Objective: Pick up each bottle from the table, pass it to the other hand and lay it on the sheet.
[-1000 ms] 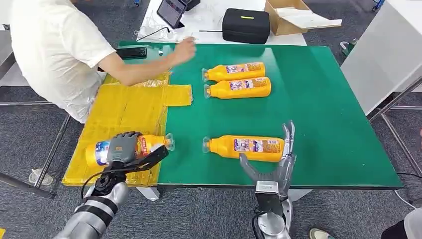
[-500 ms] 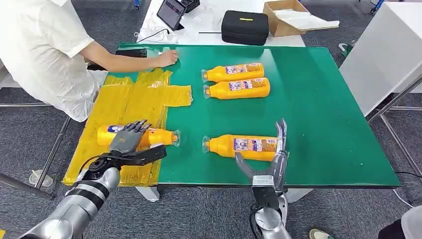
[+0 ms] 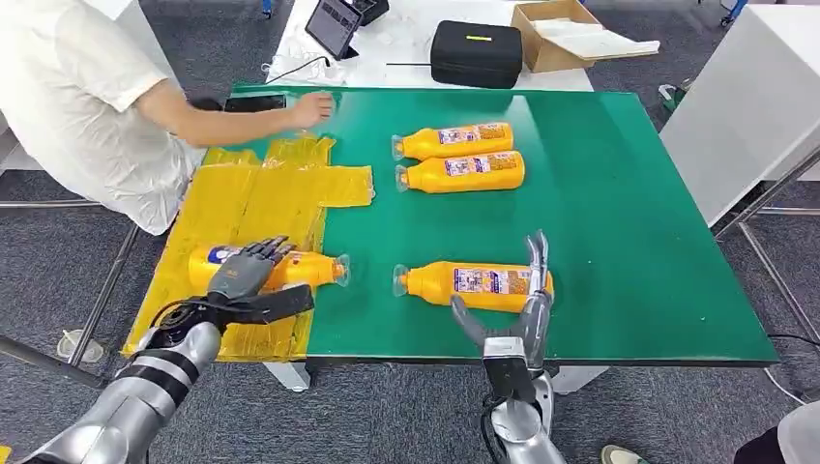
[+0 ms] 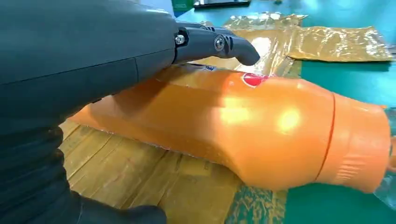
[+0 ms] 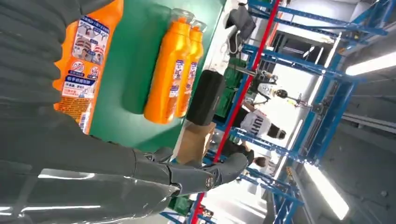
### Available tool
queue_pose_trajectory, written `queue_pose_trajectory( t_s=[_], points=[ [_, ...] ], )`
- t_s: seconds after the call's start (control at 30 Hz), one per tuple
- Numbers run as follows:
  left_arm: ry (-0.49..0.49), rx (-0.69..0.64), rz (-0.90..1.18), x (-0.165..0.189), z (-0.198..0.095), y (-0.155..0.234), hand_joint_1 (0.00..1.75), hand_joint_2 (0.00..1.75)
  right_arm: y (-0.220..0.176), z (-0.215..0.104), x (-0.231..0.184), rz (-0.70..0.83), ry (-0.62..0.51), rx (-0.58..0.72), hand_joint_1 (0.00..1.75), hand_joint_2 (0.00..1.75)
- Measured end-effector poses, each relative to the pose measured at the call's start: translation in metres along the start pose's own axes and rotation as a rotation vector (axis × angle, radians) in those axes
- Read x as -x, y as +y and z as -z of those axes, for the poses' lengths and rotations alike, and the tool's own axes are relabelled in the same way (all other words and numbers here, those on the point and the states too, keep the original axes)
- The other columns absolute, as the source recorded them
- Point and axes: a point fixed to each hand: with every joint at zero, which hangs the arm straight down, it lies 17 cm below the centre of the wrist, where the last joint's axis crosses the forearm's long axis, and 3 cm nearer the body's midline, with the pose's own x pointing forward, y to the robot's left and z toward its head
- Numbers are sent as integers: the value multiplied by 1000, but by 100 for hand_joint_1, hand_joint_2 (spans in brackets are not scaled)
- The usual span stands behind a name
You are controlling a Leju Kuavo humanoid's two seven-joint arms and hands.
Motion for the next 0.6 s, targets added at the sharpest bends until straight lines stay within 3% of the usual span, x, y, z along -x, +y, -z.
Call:
queue_pose_trajectory(
  t_s=[0.27, 0.6],
  points=[
    [-32, -5, 35, -8, -5, -2, 0, 175, 2, -2, 0, -11, -7, -14, 0, 175],
    [-142, -57, 87, -49, -24, 1, 0, 175, -3, -11, 7, -40, 8, -17, 0, 175]
  ],
)
